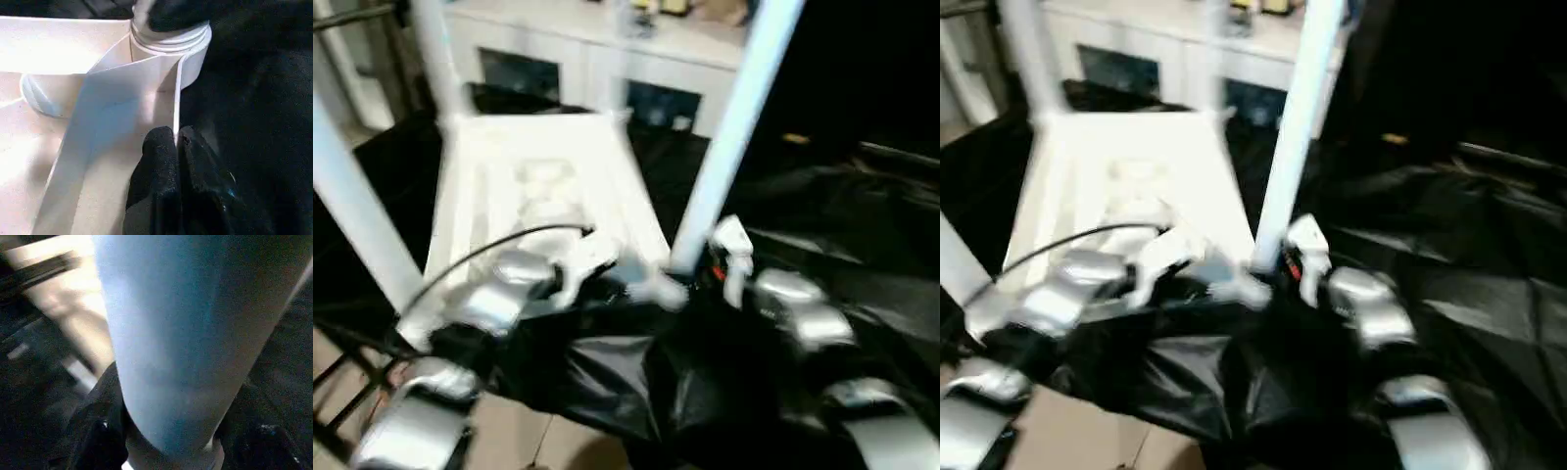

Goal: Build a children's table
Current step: Rotate leg to tighten

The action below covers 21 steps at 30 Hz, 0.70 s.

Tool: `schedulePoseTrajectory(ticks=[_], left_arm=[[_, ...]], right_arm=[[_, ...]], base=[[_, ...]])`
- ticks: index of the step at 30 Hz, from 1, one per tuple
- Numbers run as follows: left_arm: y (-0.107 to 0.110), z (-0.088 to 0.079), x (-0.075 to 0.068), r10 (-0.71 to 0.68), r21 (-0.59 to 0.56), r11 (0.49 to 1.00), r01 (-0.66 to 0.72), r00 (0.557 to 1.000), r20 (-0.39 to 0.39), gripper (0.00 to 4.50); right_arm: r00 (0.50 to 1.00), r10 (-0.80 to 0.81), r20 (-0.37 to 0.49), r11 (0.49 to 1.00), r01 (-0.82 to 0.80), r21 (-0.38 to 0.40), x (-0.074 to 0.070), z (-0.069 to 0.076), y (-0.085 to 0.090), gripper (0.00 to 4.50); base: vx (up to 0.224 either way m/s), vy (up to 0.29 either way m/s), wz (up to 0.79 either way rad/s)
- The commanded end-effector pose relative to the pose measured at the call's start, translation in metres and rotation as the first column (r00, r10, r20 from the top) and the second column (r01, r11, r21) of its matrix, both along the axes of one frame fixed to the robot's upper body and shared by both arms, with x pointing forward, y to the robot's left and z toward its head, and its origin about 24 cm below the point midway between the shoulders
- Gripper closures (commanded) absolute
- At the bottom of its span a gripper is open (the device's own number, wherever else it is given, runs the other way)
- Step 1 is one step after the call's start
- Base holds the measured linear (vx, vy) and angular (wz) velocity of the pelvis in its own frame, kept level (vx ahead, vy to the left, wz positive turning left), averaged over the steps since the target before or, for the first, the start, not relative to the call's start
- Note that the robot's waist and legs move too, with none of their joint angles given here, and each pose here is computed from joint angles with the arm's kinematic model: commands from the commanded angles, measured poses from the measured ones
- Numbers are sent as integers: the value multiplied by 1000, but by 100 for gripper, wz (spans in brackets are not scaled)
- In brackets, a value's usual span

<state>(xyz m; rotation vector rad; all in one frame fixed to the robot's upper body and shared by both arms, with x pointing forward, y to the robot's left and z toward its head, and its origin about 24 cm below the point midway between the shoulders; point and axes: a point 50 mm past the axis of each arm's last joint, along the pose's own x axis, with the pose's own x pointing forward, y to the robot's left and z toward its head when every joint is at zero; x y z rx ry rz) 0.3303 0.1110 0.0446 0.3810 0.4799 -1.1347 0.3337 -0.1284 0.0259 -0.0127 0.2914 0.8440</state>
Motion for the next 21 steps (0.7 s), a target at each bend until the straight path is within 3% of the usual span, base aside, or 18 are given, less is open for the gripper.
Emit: schedulePoseTrajectory(ticks=[1,5,8,11,12,16,21], left_arm=[[-11,3,8,120,-54,992,-118,992,33,450],[-35,2,9,155,-78,985,-152,987,39,450],[-43,2,7,136,-95,987,-132,990,32,450],[-43,3,4,104,-107,989,-101,994,21,450],[-41,3,3,93,-110,990,-90,995,22,450],[-33,4,-1,32,-128,991,-29,999,21,450],[-23,6,-7,-55,-131,990,56,998,11,450]], right_arm=[[988,-23,-155,999,19,-30,-16,-33,21,248],[979,-120,-163,993,118,-22,-14,-36,40,251],[979,-137,-154,990,139,5,-11,-33,46,182],[981,-129,-148,991,135,28,-9,-29,45,174],[984,-116,-135,992,120,25,-7,-26,43,148],[996,40,-84,999,-38,21,-9,-18,35,148],[970,236,-55,972,-235,17,-14,-9,20,148]], base=[[0,0,0],[0,0,0],[0,0,0],[0,0,0],[0,0,0],[0,0,0],[0,0,0]])
